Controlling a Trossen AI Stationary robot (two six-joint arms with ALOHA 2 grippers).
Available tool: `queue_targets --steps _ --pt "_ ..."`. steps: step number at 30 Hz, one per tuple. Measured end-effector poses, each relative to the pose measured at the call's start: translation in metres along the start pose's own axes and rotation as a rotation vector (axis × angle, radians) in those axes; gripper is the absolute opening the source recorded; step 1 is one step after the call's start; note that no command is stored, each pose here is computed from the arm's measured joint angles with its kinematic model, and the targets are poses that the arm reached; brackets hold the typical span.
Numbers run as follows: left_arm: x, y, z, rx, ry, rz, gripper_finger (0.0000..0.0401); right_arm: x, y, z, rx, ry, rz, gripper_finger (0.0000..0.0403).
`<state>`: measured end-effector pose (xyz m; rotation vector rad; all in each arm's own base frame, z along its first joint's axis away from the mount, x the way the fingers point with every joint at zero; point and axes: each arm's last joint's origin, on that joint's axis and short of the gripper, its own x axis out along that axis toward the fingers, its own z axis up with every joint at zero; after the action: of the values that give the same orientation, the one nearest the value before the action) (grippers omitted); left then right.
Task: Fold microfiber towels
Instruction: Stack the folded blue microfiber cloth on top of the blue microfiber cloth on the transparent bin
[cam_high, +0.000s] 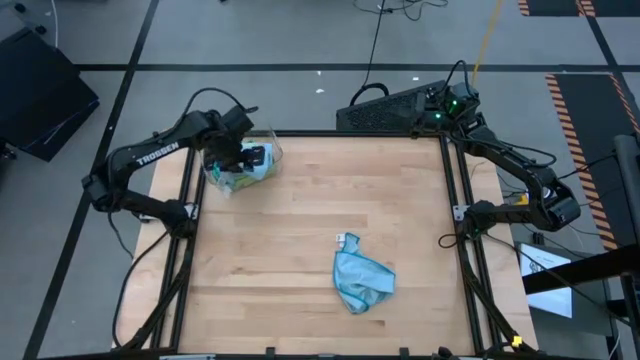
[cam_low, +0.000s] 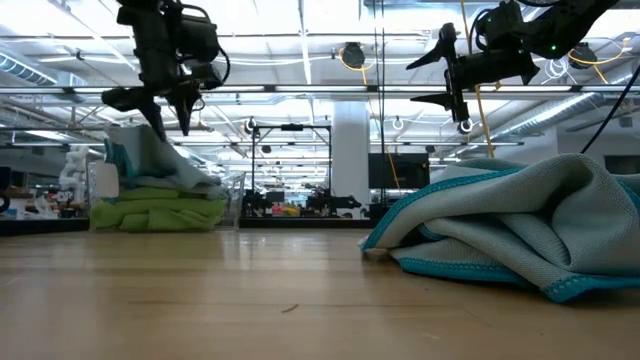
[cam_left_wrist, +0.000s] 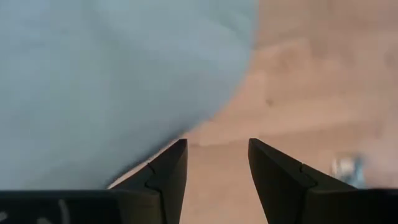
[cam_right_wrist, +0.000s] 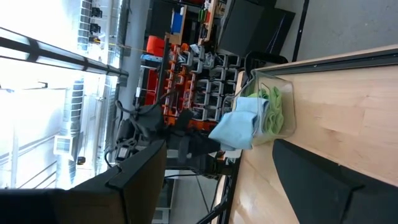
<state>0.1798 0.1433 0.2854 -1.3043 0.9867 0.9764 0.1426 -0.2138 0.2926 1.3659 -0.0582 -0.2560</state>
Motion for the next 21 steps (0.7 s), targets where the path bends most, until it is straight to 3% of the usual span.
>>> queue_targets --steps 7,11,16,21 --pt "-0.001 -0.004 -0.002 0.401 0.133 -0.207 0.0173 0.0 0.0 0.0 0.0 0.0 0.0 0.0286" --pt "-0.004 -0.018 -0.017 0.724 0.107 -0.212 0.0173 0.0 0.0 0.0 0.0 0.0 0.0 0.0286" --pt "-0.025 -0.05 -0.048 1.159 -0.048 -0.127 0.0193 0.0 0.0 0.0 0.004 0.001 0.0 0.0286" --pt "-0.037 -0.059 -0.074 1.366 -0.238 0.191 0.0255 0.0 0.0 0.0 0.004 0.0 0.0 0.0286"
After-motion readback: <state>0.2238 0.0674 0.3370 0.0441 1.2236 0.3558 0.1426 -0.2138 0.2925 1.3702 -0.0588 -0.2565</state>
